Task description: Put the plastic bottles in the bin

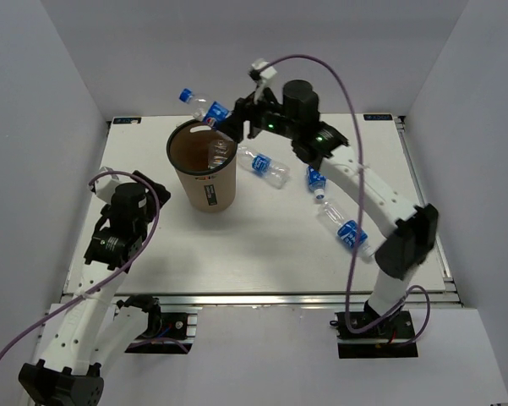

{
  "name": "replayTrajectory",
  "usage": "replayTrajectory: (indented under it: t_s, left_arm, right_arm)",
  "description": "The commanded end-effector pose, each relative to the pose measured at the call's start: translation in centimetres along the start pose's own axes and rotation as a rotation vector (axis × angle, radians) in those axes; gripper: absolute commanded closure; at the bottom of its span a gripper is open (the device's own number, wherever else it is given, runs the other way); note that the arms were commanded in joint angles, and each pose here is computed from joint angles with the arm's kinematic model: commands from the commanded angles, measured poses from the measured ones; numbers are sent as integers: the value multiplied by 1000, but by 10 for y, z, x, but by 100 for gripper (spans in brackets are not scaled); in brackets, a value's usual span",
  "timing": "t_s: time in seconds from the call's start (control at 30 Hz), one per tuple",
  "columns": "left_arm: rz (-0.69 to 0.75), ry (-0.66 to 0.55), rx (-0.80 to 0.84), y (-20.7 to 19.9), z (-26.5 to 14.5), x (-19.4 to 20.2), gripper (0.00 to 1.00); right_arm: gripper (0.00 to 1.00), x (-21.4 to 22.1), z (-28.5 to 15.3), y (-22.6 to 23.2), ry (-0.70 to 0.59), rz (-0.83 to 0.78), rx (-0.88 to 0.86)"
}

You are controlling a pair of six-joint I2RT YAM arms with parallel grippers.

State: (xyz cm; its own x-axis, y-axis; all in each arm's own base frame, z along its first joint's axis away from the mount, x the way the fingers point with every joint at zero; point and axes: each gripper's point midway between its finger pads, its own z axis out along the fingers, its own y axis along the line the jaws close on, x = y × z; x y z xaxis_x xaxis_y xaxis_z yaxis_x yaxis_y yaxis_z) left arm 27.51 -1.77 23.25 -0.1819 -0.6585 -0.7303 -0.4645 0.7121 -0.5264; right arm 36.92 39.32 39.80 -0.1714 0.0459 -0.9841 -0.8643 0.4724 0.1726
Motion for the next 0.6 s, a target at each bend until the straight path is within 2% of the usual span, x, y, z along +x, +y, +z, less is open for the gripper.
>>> replayTrajectory:
  t_s: [0.0,0.03,0.07,0.13,0.17,0.2,0.4,0.53,0.57]
  left_arm:
    - [7,9,0,-2,-2,-1,2]
    - [10,9,-2,-2,-2,-1,2]
    - [15,12,-8,0,-1,1,2]
    - [15,12,-10,0,-1,1,2]
    - [13,10,-9,0,-1,0,2]
    - [14,11,-5,-1,-1,1,2]
    - [15,12,-3,-1,0,1,2]
    - [29,17,-21,3,2,4,2]
    - [30,17,-35,6,3,5,2]
  right_arm:
    - [77,1,30,18,32,29,-61]
    - [69,17,42,15,68,32,-65]
    - [49,21,46,17,78,33,-71]
    - [34,22,56,18,77,30,-81]
    - [16,24,57,18,87,30,-81]
    - [11,23,58,16,89,26,-74]
    - [11,11,50,-2,70,-41,41]
    - [11,1,24,-16,50,-90,155]
    - [11,22,19,-23,95,-78,178]
